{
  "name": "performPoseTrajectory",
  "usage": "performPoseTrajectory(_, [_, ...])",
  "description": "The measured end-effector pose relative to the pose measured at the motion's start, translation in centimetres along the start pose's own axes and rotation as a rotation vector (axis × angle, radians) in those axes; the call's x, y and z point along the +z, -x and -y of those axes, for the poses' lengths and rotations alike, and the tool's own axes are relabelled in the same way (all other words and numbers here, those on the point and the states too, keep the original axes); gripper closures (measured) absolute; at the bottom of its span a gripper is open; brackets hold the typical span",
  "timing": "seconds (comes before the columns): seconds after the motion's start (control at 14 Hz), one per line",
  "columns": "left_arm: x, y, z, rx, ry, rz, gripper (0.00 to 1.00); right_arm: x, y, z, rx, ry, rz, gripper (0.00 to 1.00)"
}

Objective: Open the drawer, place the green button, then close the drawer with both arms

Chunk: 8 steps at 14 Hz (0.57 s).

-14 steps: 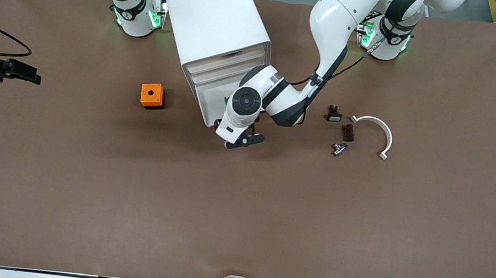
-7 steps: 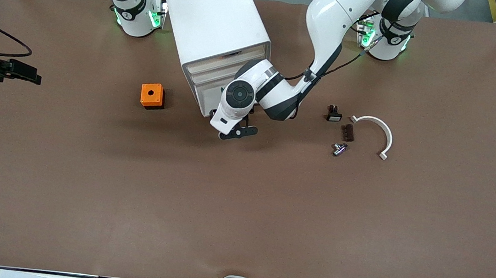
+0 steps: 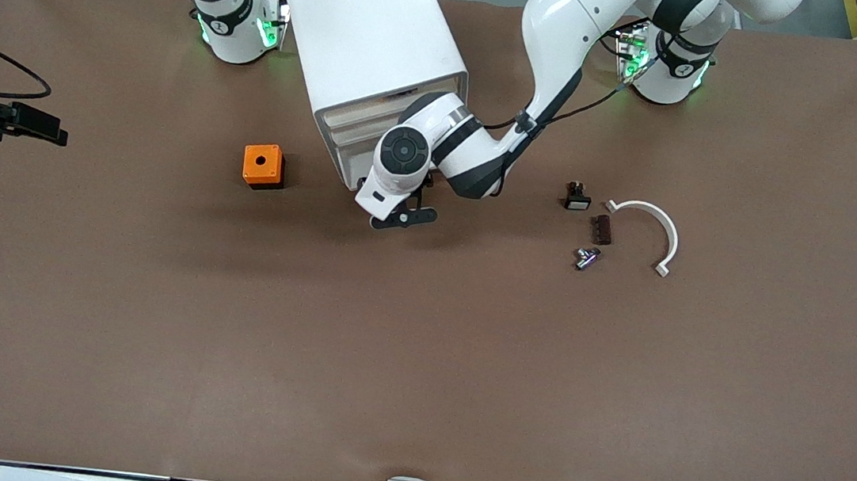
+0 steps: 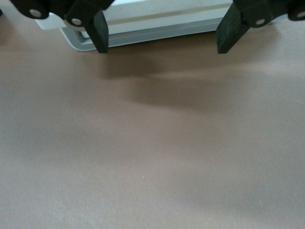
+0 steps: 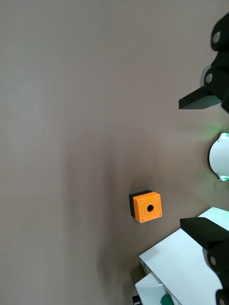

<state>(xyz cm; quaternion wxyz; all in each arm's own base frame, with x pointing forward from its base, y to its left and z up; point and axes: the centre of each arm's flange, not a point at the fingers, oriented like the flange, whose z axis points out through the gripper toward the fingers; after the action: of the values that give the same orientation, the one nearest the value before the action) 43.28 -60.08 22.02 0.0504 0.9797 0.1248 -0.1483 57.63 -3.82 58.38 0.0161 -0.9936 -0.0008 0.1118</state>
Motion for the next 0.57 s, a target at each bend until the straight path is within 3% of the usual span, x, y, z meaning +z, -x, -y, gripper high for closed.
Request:
performPoseTrajectory(0.29, [0.6,1.3,-0.4,0.012,-0.005,0.011,0.00,-2.7,0.5,-0.3,0.008,0.004,-0.060,0.00])
performPoseTrajectory(0.57, [1.1,2.1,-0.6,-0.011,0.013,0.058,0.00,-3.6,0.8,-1.6,0.031,0.001,-0.079,0.00])
